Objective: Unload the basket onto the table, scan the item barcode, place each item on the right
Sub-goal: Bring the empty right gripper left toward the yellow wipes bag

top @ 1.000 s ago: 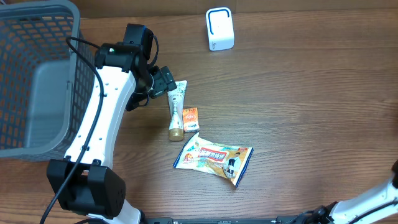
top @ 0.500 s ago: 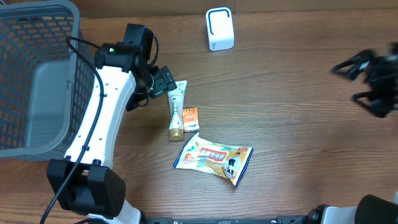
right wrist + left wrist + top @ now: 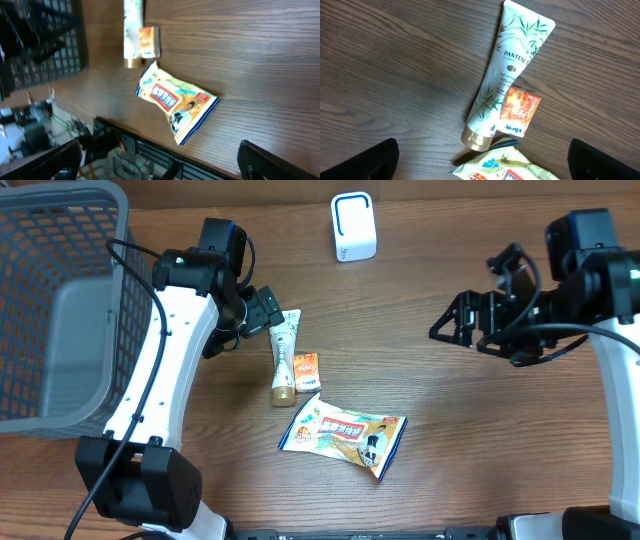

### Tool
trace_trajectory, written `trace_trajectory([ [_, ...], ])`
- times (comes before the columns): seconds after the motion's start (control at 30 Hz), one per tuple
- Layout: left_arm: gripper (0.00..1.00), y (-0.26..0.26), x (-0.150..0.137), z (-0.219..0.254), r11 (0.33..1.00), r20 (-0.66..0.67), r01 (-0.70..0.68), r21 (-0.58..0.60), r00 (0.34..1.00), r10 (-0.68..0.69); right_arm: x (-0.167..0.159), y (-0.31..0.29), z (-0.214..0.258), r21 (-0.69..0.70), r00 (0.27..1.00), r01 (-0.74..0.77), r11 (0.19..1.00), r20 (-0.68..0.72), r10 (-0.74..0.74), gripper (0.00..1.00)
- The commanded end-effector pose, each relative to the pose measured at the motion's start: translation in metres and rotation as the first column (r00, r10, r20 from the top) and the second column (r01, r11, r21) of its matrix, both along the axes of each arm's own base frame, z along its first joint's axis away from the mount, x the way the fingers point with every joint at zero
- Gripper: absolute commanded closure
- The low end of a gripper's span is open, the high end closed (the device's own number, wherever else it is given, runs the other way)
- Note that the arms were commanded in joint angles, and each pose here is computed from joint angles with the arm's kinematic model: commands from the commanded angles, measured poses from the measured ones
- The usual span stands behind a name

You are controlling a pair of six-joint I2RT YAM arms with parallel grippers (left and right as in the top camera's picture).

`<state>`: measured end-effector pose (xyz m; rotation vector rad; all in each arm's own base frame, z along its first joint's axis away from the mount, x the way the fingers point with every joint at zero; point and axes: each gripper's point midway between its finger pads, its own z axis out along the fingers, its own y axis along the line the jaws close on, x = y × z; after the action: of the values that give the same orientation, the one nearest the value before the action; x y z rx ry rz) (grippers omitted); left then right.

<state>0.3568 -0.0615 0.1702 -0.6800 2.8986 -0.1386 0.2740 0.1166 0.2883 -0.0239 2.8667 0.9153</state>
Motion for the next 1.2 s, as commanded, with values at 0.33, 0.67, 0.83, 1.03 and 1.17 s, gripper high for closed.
trace_trajectory([
  [0.33, 0.00, 0.002, 0.000, -0.004, 1.000, -0.007, 0.012, 0.013, 1.000, -0.012, -0.007, 0.017, 0.004, 0.042, 0.998, -0.062, 0.997, 0.014, 0.062, 0.00],
  [0.67, 0.00, 0.002, 0.000, -0.004, 1.000, -0.007, 0.012, 0.013, 1.000, -0.012, 0.008, 0.019, 0.009, 0.050, 0.995, -0.065, 0.997, 0.085, 0.061, 0.00],
  [0.83, 0.00, 0.002, 0.000, -0.004, 1.000, -0.007, 0.012, 0.013, 1.000, -0.012, 0.024, 0.020, 0.013, 0.050, 0.985, -0.067, 0.996, 0.163, 0.058, 0.00],
  [1.03, 0.00, 0.002, 0.000, -0.004, 1.000, -0.007, 0.012, 0.013, 1.000, -0.012, 0.046, 0.022, 0.022, 0.080, 0.976, -0.005, 0.997, 0.217, -0.013, 0.00],
  [1.17, 0.00, 0.002, 0.000, -0.004, 1.000, -0.007, 0.012, 0.013, 1.000, -0.012, 0.057, 0.021, 0.014, 0.037, 0.968, 0.004, 0.999, 0.251, -0.013, 0.00],
])
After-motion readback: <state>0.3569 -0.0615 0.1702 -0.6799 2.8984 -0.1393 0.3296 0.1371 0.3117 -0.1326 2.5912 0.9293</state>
